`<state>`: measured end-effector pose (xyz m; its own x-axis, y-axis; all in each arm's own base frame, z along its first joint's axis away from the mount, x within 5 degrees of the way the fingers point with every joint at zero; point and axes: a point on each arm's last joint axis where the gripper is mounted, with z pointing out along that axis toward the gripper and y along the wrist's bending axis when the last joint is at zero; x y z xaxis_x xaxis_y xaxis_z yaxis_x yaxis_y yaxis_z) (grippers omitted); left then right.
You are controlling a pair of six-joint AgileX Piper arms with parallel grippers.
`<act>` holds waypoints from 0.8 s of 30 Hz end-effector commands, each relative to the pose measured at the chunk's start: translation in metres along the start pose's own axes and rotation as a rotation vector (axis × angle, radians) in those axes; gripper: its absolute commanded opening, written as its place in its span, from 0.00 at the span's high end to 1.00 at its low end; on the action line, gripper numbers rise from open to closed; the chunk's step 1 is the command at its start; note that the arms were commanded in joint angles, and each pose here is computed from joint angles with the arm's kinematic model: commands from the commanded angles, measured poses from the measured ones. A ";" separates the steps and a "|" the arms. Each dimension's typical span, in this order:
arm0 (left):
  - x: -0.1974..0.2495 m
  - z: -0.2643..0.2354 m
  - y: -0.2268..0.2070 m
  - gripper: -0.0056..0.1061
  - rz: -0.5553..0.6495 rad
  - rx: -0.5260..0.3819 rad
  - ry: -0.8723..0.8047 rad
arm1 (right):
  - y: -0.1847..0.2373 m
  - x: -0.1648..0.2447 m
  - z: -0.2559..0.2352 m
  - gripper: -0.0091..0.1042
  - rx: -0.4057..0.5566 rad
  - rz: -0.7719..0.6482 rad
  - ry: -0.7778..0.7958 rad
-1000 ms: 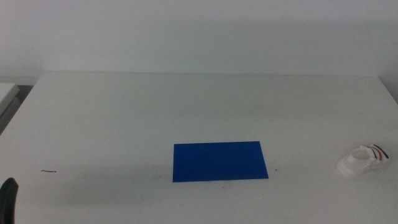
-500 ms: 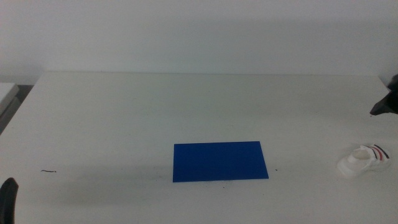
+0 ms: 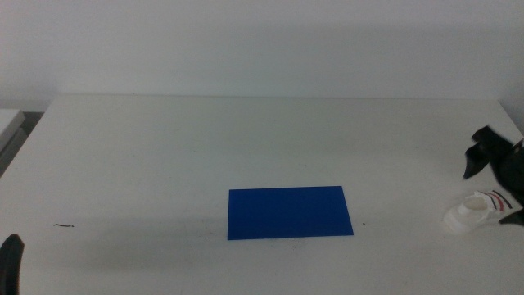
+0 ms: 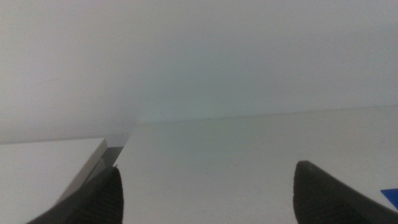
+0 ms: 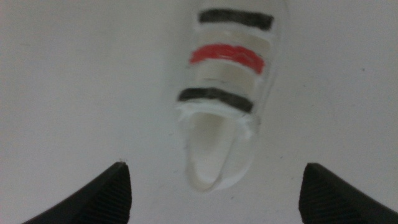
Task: Use one arm to grab the shoe from the table and place it on the mat.
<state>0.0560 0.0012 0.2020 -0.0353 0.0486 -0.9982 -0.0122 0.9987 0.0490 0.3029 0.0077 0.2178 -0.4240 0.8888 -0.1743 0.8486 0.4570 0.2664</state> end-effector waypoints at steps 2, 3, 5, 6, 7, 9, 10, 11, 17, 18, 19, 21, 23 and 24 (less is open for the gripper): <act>-0.001 0.000 0.000 0.11 -0.007 0.001 -0.007 | 0.001 -0.001 0.018 0.10 0.046 0.002 0.012; -0.001 0.000 0.000 0.11 -0.007 0.001 -0.007 | 0.001 -0.001 0.024 0.10 0.061 0.000 0.018; -0.001 0.000 0.000 0.11 -0.007 0.001 -0.007 | 0.002 -0.001 0.033 0.10 0.075 0.000 0.021; -0.001 0.000 0.000 0.11 -0.007 0.001 -0.007 | 0.002 -0.001 0.038 0.11 0.080 0.005 0.018; -0.001 0.000 0.000 0.11 -0.007 0.001 -0.007 | 0.002 -0.003 0.042 0.11 0.080 0.010 0.013; -0.001 0.000 0.000 0.11 -0.007 0.001 -0.007 | 0.002 -0.005 0.050 0.13 0.085 0.006 0.009; -0.001 0.000 0.000 0.11 -0.007 0.001 -0.007 | 0.001 -0.007 0.053 0.15 0.086 0.005 0.004; -0.001 0.000 0.000 0.11 -0.007 0.001 -0.007 | 0.001 -0.008 0.055 0.18 0.088 0.001 0.000; -0.001 0.000 0.000 0.11 -0.007 0.001 -0.007 | -0.002 -0.019 0.062 0.59 0.084 -0.003 -0.039; -0.001 0.000 0.000 0.11 -0.007 0.001 -0.007 | -0.002 -0.019 0.062 0.69 0.086 -0.014 -0.043; -0.001 0.000 0.000 0.11 -0.007 0.001 -0.007 | -0.002 -0.020 0.060 0.77 0.086 -0.029 -0.048; -0.001 0.000 0.000 0.11 -0.007 0.001 -0.007 | 0.004 -0.014 0.050 0.85 0.064 -0.098 -0.063; -0.001 0.000 0.000 0.11 -0.007 0.001 -0.007 | 0.015 0.000 0.037 0.85 0.039 -0.196 -0.076; -0.001 0.000 0.000 0.11 -0.007 0.001 -0.007 | 0.022 0.009 0.030 0.85 0.030 -0.241 -0.083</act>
<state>0.0560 0.0012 0.2020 -0.0353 0.0486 -0.9982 -0.0122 0.9987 0.0490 0.3272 0.0136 0.1785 -0.5448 0.7949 -0.2670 0.7857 0.5952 0.1686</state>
